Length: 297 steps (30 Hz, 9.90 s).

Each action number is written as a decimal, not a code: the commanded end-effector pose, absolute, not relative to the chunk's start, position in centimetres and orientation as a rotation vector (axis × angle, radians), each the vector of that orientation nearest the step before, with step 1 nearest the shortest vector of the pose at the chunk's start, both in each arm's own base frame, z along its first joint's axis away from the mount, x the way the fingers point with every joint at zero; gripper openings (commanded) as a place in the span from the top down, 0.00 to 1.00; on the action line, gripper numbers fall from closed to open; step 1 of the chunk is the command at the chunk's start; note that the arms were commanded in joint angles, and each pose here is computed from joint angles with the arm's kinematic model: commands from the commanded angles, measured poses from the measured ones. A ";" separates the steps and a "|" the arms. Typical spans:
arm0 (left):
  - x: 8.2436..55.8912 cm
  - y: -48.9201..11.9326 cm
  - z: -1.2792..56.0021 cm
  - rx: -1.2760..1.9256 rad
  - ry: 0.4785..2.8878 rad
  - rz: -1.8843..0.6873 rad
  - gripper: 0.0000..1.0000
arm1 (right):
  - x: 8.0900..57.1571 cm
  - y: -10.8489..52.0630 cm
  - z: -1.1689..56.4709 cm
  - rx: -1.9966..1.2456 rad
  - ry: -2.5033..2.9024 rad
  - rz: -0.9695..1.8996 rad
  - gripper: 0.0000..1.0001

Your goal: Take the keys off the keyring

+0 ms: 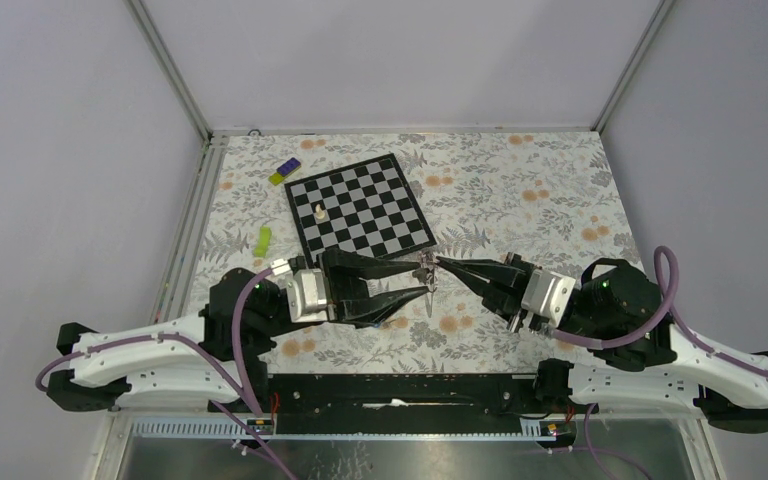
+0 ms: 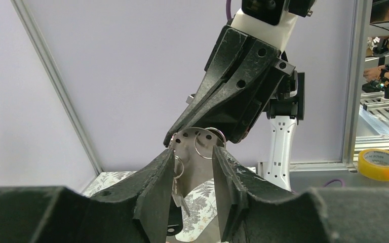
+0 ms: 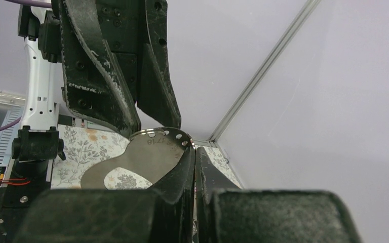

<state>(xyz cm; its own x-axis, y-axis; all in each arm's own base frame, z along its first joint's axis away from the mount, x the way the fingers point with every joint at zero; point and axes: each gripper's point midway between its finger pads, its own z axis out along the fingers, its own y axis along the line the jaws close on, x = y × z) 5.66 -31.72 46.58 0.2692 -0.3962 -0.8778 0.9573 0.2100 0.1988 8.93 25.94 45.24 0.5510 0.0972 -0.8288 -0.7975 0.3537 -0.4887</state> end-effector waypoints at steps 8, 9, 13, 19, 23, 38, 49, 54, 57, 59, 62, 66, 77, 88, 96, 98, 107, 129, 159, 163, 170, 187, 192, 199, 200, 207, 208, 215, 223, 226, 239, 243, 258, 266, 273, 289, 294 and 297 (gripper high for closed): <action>5.9 -31.1 47.8 0.805 0.762 -1.113 0.63 | 8.6 24.9 47.9 -0.966 0.683 0.653 1.00; 6.0 -31.0 47.8 0.799 0.758 -1.109 0.63 | 8.4 25.0 47.9 -0.973 0.671 0.657 1.00; 6.3 -31.0 47.8 0.781 0.752 -1.095 0.64 | 8.0 25.1 47.9 -0.988 0.651 0.665 1.00; 6.3 -31.6 47.5 0.804 0.748 -1.079 0.70 | 7.7 25.1 47.9 -0.992 0.628 0.673 1.00; 6.4 -31.9 47.2 0.811 0.755 -1.071 0.72 | 7.4 25.1 47.9 -1.000 0.617 0.679 1.00; 6.8 -32.0 47.1 0.795 0.772 -1.063 0.72 | 7.0 25.4 47.6 -1.028 0.595 0.688 1.00; 7.7 -31.9 47.0 0.752 0.811 -1.044 0.79 | 6.4 25.7 47.2 -1.062 0.577 0.702 1.00; 7.7 -32.0 46.9 0.761 0.815 -1.044 0.89 | 6.4 25.5 47.4 -1.055 0.572 0.703 1.00; 7.5 -32.0 46.9 0.767 0.811 -1.047 0.95 | 6.5 25.5 47.4 -1.051 0.574 0.699 1.00; 7.4 -31.9 47.0 0.775 0.802 -1.050 0.97 | 6.5 25.5 47.4 -1.049 0.576 0.695 1.00; 6.8 -32.0 47.0 0.807 0.769 -1.052 1.00 | 6.8 25.5 47.4 -1.041 0.582 0.684 1.00; 5.6 -32.3 46.6 0.895 0.712 -1.050 1.00 | 7.0 25.3 47.6 -1.024 0.586 0.676 1.00; 4.0 -32.6 45.9 1.024 0.649 -1.046 1.00 | 8.4 24.5 48.4 -0.930 0.610 0.633 1.00; 3.5 -32.5 45.7 1.051 0.634 -1.056 1.00 | 9.3 23.8 48.5 -0.874 0.648 0.611 1.00; 3.4 -32.2 45.7 1.053 0.629 -1.055 1.00 | 10.0 23.6 48.1 -0.856 0.686 0.589 1.00; 3.3 -32.2 45.8 1.054 0.625 -1.056 1.00 | 10.2 23.6 48.0 -0.854 0.694 0.583 1.00; 2.9 -31.9 45.9 1.081 0.569 -1.032 1.00 | 10.8 24.0 46.6 -0.875 0.750 0.569 1.00; 3.0 -32.6 45.1 1.113 0.589 -1.024 0.84 | 10.0 23.8 46.9 -0.857 0.740 0.632 1.00; 4.8 -32.1 45.8 0.985 0.643 -0.995 0.67 | 8.3 24.0 46.6 -0.923 0.656 0.666 1.00; 4.1 -32.1 46.0 1.000 0.616 -1.022 0.69 | 8.4 24.2 46.4 -0.932 0.661 0.662 1.00; 3.9 -32.4 45.7 1.014 0.614 -1.032 0.71 | 7.9 24.5 46.5 -0.952 0.640 0.682 1.00; 5.4 -33.2 45.0 0.981 0.683 -0.989 0.71 | 7.0 24.9 45.8 -1.015 0.621 0.705 1.00; 5.9 -33.2 44.9 0.970 0.706 -0.974 0.72 | 6.8 24.8 46.0 -1.014 0.610 0.709 1.00; 6.1 -33.0 44.7 0.965 0.718 -0.965 0.73 | 6.8 24.5 46.3 -1.004 0.600 0.706 1.00; 6.2 -33.0 44.7 0.963 0.720 -0.965 0.73 | 6.7 24.6 46.3 -1.006 0.598 0.710 1.00; 6.9 -33.0 45.1 0.918 0.733 -0.948 0.73 | 6.5 25.1 45.8 -1.044 0.604 0.718 1.00; 7.1 -32.9 45.1 0.910 0.738 -0.943 0.74 | 6.4 25.1 45.6 -1.049 0.605 0.719 1.00; 7.8 -32.7 45.4 0.863 0.760 -0.928 0.78 | 6.3 25.2 45.3 -1.064 0.604 0.723 1.00; 8.1 -32.5 45.7 0.840 0.763 -0.925 0.95 | 6.4 25.2 45.2 -1.060 0.609 0.715 1.00; 8.1 -32.5 45.6 0.840 0.768 -0.926 1.00 | 6.6 25.0 45.3 -1.051 0.614 0.711 1.00; 7.1 -32.5 44.8 0.917 0.741 -0.933 1.00 | 8.0 23.8 46.5 -0.936 0.656 0.682 1.00; 7.0 -32.4 44.7 0.929 0.738 -0.923 1.00 | 8.3 23.1 46.9 -0.891 0.664 0.680 1.00; 5.6 -32.3 44.7 1.008 0.661 -0.927 1.00 | 9.3 22.9 46.5 -0.845 0.740 0.682 1.00; 5.4 -32.2 45.0 1.011 0.640 -0.930 1.00 | 9.7 23.4 45.2 -0.864 0.782 0.676 1.00; 5.3 -32.3 44.9 1.013 0.635 -0.933 1.00 | 9.8 23.4 44.4 -0.850 0.805 0.691 1.00; 5.1 -32.3 45.1 1.019 0.623 -0.934 1.00 | 9.0 24.3 42.9 -0.890 0.819 0.758 1.00; 5.1 -32.3 45.1 1.017 0.623 -0.934 1.00 | 8.3 24.6 42.0 -0.948 0.823 0.776 1.00; 5.1 -32.2 45.2 1.014 0.624 -0.935 1.00 | 8.0 24.6 41.5 -0.973 0.822 0.778 1.00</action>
